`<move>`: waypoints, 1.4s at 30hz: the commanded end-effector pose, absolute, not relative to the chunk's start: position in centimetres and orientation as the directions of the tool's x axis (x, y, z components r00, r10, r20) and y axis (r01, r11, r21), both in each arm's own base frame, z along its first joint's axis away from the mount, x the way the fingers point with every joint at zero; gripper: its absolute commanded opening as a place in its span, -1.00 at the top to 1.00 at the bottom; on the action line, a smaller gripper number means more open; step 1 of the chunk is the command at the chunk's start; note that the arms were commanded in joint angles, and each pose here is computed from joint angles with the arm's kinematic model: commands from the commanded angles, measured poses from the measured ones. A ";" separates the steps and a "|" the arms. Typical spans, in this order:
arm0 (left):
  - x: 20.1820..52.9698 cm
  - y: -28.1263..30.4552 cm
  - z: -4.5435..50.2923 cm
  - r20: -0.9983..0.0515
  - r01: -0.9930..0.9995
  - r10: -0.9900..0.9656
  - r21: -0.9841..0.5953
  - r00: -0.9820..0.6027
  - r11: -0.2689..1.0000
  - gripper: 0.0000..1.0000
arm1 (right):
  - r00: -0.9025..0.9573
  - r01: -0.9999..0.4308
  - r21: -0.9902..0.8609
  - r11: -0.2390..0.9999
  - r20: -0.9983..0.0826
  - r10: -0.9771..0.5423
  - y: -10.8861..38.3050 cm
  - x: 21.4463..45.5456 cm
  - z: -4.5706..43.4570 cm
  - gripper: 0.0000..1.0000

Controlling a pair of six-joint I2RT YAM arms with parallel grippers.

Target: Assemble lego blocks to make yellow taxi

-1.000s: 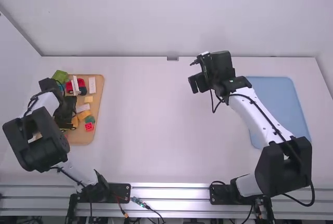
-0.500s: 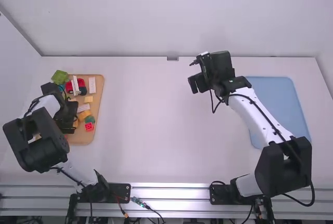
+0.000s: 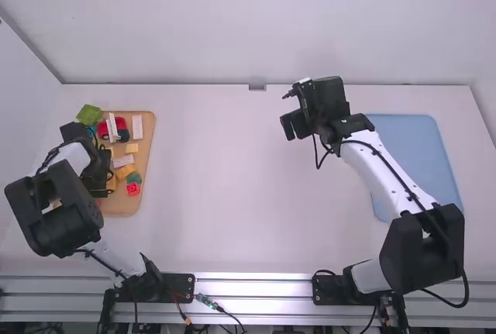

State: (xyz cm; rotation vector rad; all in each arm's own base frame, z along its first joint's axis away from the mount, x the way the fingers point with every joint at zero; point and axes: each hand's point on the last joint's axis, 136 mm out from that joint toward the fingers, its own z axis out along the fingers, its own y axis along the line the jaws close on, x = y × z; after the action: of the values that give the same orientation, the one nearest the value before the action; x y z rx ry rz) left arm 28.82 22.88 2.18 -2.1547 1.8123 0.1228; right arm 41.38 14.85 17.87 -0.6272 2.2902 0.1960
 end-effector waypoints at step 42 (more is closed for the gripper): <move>27.3 22.1 -0.1 -0.284 -0.977 -0.945 -0.182 0.163 -0.113 -0.25 | -0.600 -0.494 -0.045 0.869 -0.706 -0.377 15.1 41.6 18.5 -0.98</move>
State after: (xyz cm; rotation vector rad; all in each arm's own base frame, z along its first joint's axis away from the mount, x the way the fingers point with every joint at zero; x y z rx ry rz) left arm 27.80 22.03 -0.34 -2.1265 1.8375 0.1150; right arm 41.31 14.83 17.81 -0.6249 2.2953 0.1973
